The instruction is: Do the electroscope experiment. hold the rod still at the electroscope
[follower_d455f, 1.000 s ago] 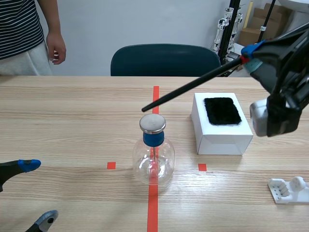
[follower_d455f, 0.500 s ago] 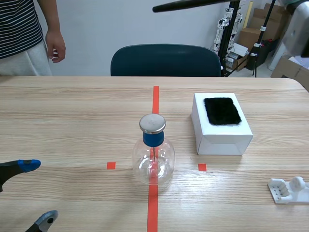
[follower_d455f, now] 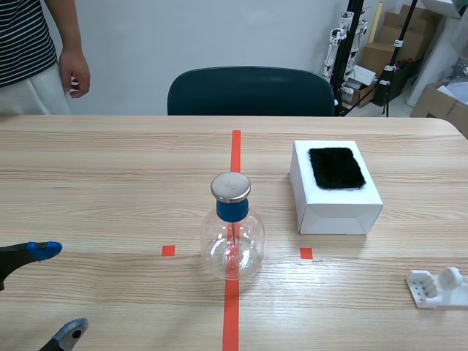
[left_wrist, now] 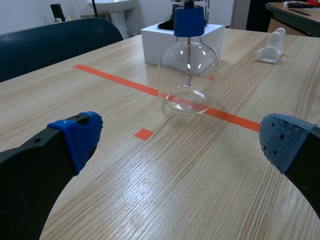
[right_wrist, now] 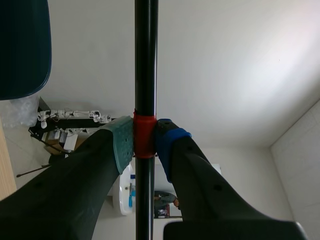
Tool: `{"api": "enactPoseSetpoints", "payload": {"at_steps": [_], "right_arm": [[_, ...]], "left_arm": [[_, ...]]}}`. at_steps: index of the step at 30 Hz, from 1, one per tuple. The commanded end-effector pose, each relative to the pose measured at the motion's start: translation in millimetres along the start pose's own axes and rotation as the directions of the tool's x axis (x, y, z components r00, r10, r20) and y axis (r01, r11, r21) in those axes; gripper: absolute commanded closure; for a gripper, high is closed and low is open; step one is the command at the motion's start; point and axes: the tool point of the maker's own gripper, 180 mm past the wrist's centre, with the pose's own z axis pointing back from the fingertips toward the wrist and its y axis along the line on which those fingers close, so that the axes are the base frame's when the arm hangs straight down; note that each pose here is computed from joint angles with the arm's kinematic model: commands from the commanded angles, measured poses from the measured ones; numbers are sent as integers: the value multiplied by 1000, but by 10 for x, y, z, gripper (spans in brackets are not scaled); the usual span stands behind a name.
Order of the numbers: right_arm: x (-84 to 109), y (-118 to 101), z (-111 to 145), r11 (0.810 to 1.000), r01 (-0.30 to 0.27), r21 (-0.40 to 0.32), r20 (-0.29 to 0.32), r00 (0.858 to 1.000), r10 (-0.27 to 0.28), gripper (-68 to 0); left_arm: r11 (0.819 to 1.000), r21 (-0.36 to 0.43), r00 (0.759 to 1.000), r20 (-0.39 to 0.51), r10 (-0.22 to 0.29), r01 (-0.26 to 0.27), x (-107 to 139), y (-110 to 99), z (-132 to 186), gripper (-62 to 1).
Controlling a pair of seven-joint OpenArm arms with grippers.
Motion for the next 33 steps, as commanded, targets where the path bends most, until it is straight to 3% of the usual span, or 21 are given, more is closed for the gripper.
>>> {"api": "enactPoseSetpoints", "payload": {"at_steps": [1,5,11,16,21,28,33], "right_arm": [[-43,-182,-23,998,-3,-63,-4,1000,3,-53],[-105,-240,-31,993,30,-118,-31,999,-34,-53],[-344,-252,-24,980,69,-186,-120,989,-92,-53],[-457,-114,92,980,94,-177,-169,978,-124,-53],[-448,32,249,984,111,-140,-178,975,-135,-53],[-352,105,523,977,93,-193,-185,974,-129,-53],[-219,278,741,979,89,-184,-167,979,-120,-53]], "left_arm": [[1000,4,998,60,-21,21,145,51,-5,-623],[1000,4,998,60,-21,21,145,51,-5,-623],[1000,4,998,60,-21,21,145,51,-5,-623],[1000,4,998,61,-21,21,145,51,-6,-623],[1000,4,998,61,-21,21,145,51,-6,-623],[1000,4,998,61,-21,21,145,51,-6,-623],[1000,4,998,61,-21,21,145,51,-6,-623]]}}
